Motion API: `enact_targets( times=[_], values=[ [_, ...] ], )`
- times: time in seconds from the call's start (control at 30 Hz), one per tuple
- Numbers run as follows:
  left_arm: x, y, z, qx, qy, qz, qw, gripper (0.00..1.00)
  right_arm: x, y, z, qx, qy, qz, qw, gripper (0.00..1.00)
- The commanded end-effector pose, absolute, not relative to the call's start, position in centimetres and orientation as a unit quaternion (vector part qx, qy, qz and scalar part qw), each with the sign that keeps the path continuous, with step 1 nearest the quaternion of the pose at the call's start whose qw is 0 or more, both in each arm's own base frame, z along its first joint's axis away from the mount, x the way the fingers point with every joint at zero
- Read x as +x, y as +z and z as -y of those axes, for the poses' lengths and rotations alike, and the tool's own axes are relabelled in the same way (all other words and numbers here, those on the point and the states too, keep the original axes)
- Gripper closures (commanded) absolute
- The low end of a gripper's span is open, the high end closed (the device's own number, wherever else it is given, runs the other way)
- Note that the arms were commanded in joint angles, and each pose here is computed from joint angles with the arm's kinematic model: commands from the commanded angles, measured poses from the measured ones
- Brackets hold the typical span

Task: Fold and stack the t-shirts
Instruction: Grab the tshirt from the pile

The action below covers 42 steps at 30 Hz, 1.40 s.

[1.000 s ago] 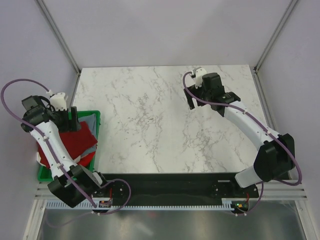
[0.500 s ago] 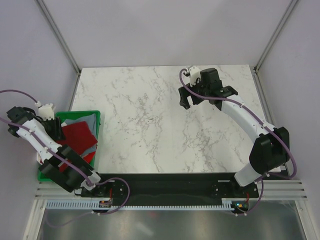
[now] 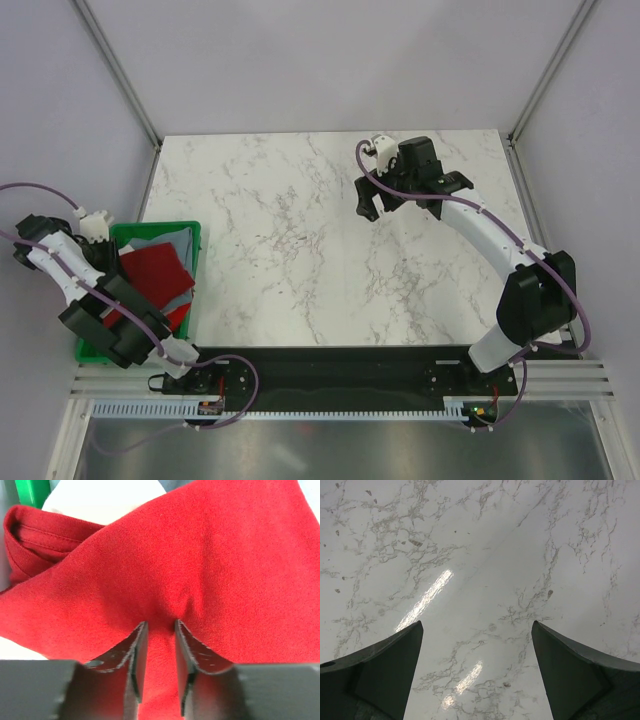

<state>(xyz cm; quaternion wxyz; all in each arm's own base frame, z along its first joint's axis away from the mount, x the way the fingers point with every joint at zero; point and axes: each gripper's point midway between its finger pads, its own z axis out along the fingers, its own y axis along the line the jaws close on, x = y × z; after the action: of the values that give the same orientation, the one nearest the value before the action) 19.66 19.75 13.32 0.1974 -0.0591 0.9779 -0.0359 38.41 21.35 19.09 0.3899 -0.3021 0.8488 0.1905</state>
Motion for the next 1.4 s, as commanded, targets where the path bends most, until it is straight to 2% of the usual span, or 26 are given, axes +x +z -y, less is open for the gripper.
enact_targets(
  times=[0.0, 0.17, 0.27, 0.5, 0.63, 0.67, 0.73, 0.77, 0.87, 1.07, 1.2, 1.37],
  values=[
    [20.4, 14.7, -20.4, -0.035, -0.029, -0.975, 0.218, 0.68, 39.0, 21.1, -21.8, -0.315, 0.196, -0.831, 0.415, 0.02],
    [20.6, 15.3, -19.7, -0.039, -0.043, -0.971, 0.23, 0.78, 38.7, 20.6, -21.7, -0.316, 0.197, -0.833, 0.41, 0.02],
    [20.6, 15.4, -19.5, -0.041, -0.049, -0.971, 0.23, 0.79, 38.8, 20.6, -21.8, -0.317, 0.198, -0.832, 0.41, 0.02],
    [19.9, 13.8, -18.9, -0.049, -0.073, -0.976, 0.201, 0.68, 38.7, 20.4, -21.8, -0.319, 0.199, -0.832, 0.409, 0.02],
    [19.8, 12.9, -18.6, -0.056, -0.089, -0.976, 0.19, 0.67, 38.4, 20.2, -22.0, -0.322, 0.204, -0.831, 0.405, 0.02],
    [19.9, 12.8, -18.6, -0.057, -0.091, -0.976, 0.189, 0.75, 38.4, 20.2, -22.0, -0.323, 0.205, -0.83, 0.406, 0.02],
    [19.9, 12.8, -18.6, -0.058, -0.092, -0.976, 0.19, 0.84, 38.5, 20.2, -22.2, -0.322, 0.208, -0.83, 0.406, 0.02],
    [20.0, 12.9, -18.6, -0.058, -0.091, -0.975, 0.192, 0.93, 38.5, 20.3, -22.1, -0.322, 0.208, -0.829, 0.407, 0.02],
    [20.4, 13.9, -18.4, -0.056, -0.095, -0.972, 0.207, 0.98, 38.5, 20.5, -22.2, -0.322, 0.211, -0.828, 0.409, 0.02],
    [23.3, 23.2, -15.6, 0.008, -0.102, -0.938, 0.33, 0.98, 38.7, 21.0, -22.0, -0.324, 0.201, -0.824, 0.418, 0.02],
    [25.9, 33.4, -13.8, 0.075, -0.057, -0.893, 0.441, 0.98, 40.1, 22.9, -21.6, -0.321, 0.179, -0.817, 0.445, 0.02],
    [28.2, 43.1, -9.2, 0.148, -0.04, -0.831, 0.535, 0.98, 42.1, 25.2, -21.7, -0.311, 0.161, -0.809, 0.471, 0.02]
  ],
)
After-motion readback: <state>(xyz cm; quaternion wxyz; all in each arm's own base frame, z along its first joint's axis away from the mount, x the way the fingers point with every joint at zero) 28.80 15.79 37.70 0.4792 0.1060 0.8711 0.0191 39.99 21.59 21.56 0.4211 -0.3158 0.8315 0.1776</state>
